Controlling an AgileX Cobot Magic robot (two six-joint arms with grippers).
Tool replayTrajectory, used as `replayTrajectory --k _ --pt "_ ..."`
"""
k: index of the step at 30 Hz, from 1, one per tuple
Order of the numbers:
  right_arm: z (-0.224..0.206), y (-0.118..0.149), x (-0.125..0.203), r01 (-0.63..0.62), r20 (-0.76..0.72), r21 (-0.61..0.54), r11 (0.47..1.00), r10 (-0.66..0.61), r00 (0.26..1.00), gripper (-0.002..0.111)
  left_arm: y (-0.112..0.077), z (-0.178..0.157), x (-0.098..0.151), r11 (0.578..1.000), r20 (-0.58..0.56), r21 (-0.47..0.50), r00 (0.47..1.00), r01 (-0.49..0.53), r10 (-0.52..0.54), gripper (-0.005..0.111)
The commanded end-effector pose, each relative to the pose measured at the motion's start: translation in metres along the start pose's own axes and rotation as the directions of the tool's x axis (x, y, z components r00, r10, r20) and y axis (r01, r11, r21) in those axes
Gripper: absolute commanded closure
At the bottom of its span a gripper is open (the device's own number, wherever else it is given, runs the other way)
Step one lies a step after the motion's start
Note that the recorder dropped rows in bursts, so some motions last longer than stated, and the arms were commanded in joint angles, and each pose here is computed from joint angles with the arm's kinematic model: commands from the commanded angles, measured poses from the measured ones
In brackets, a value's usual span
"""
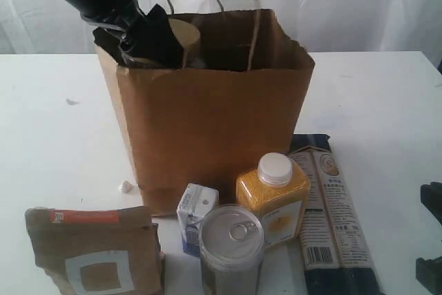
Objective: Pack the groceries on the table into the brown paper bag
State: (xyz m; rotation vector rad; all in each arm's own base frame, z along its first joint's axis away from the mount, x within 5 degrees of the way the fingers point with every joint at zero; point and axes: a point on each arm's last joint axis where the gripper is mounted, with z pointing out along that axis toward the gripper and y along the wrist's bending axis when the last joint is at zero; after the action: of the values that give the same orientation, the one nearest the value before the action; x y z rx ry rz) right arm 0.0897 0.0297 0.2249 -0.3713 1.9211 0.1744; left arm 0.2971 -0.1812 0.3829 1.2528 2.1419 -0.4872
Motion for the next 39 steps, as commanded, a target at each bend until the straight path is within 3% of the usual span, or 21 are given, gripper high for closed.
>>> replayTrajectory --k 1,17,30,39 --pt "0.0 0.0 0.001 0.001 0.007 0.003 1.0 -0.001 1.0 0.103 -0.003 0.0 -0.002 0.999 -0.001 0.021 0.999 0.042 -0.042 0.033" --pt "0.0 0.0 0.001 0.001 0.007 0.003 1.0 -0.001 1.0 0.103 -0.002 0.0 -0.003 0.999 0.012 0.006 0.999 0.049 -0.05 0.031" --pt "0.0 0.0 0.001 0.001 0.007 0.003 1.0 -0.001 1.0 0.103 0.002 0.01 0.004 0.998 0.012 -0.015 0.998 0.068 -0.068 0.001" --pt "0.0 0.0 0.001 0.001 0.007 0.003 1.0 -0.001 1.0 0.103 0.001 0.008 0.004 0.998 0.009 -0.011 0.998 0.068 -0.068 0.001"
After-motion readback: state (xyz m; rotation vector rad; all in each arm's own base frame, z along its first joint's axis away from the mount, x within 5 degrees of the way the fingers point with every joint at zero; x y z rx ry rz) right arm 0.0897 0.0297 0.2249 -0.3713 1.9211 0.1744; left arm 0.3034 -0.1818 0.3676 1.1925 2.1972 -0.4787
